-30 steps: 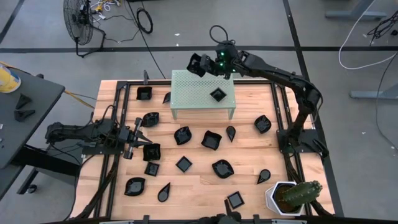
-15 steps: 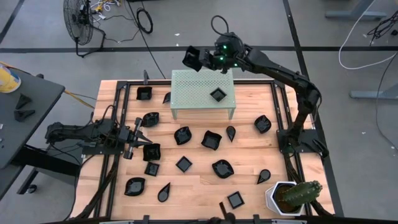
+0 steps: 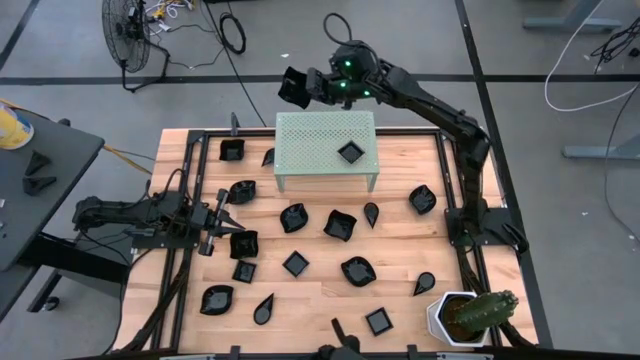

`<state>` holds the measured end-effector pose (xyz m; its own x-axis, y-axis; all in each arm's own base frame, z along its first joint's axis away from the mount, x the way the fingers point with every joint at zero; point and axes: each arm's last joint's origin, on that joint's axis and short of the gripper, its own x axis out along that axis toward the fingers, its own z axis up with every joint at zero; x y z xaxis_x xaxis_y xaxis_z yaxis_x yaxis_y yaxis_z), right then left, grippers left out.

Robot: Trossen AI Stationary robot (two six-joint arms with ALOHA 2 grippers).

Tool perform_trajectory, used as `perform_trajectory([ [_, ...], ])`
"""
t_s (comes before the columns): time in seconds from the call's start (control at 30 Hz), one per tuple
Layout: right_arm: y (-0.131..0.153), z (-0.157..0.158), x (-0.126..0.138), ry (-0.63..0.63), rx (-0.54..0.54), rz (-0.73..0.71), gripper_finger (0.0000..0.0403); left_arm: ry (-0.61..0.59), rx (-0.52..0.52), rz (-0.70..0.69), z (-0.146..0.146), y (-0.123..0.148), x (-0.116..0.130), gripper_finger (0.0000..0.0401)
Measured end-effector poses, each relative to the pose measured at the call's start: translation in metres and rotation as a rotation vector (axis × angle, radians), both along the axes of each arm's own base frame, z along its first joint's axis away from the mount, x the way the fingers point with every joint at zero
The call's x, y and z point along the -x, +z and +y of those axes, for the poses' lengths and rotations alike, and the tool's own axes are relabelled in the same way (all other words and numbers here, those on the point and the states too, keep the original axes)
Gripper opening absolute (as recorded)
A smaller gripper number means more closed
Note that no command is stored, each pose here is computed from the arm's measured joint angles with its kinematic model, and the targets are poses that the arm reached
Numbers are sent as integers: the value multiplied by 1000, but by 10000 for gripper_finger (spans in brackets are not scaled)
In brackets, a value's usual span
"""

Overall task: Pick & Place Mini shaped plates
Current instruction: Put the distorted square plate on the shelf

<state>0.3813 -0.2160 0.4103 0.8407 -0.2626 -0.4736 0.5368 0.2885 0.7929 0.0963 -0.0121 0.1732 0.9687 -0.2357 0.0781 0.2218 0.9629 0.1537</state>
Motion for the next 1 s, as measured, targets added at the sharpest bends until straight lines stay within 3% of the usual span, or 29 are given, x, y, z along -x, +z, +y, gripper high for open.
perform_trajectory([
  [0.4,-46,-7,-18,81,-170,173,4,0,0,-1,0,0,0,23],
  [1.0,-108,-44,-22,4,-321,346,4,0,0,0,0,0,0,23],
])
